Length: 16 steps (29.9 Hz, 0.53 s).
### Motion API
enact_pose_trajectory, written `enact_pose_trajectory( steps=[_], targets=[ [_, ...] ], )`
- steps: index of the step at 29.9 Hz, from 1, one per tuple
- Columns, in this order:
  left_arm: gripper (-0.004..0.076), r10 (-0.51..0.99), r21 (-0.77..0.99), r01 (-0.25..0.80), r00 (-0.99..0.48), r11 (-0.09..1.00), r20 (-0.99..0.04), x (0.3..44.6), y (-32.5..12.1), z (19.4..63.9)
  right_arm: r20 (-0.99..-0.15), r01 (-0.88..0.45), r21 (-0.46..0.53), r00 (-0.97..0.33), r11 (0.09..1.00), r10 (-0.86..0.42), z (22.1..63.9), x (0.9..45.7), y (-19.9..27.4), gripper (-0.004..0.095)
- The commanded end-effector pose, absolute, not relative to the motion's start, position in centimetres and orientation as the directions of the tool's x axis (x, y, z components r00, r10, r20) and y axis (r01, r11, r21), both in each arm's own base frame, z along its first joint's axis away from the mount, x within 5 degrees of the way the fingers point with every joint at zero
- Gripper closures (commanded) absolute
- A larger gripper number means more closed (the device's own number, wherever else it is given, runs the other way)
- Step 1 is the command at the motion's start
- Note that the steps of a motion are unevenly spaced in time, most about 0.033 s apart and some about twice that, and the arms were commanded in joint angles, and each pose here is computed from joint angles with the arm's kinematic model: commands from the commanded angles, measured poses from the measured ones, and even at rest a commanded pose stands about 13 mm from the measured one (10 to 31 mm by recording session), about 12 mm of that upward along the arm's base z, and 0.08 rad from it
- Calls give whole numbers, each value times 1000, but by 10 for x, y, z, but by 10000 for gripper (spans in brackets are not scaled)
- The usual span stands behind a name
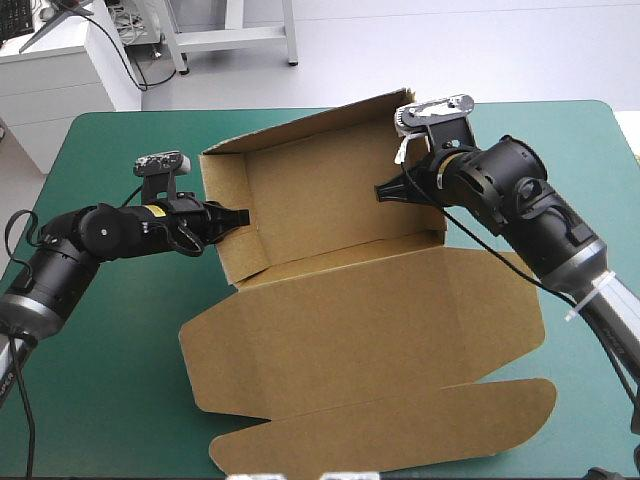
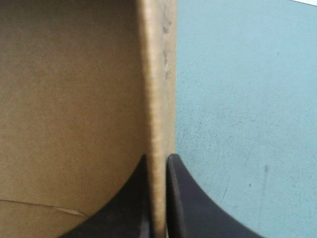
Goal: Fold the box
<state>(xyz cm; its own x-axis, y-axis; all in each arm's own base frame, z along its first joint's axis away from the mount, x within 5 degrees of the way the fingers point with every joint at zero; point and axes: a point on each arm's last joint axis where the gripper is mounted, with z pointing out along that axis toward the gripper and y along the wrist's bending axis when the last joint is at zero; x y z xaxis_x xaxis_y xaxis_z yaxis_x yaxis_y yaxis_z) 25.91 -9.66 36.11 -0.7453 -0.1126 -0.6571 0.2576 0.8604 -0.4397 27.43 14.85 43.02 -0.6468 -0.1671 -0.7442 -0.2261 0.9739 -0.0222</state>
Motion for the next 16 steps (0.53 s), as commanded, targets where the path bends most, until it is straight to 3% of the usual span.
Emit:
enact_pose_trajectory(
  steps=[1, 6, 13, 16],
  targets=[
    [733, -169, -497, 312, -687, 810, -707, 250, -102, 391, -795, -226, 26, -595, 974, -117, 451, 266, 144, 905],
    [733, -66, -430, 335, -720, 839, -690, 263, -104, 399, -726, -201, 60, -682, 978, -95, 443, 267, 139, 905],
    [733, 19, -403, 272, -847, 874, -531, 305, -116, 381, -588, -191, 65, -800, 979, -117, 427, 296, 141, 905],
    [733, 50, -348, 262, -856, 900, -515, 317, -127, 374, -553, -197, 98, -826, 976, -111, 416, 312, 144, 905]
  ],
)
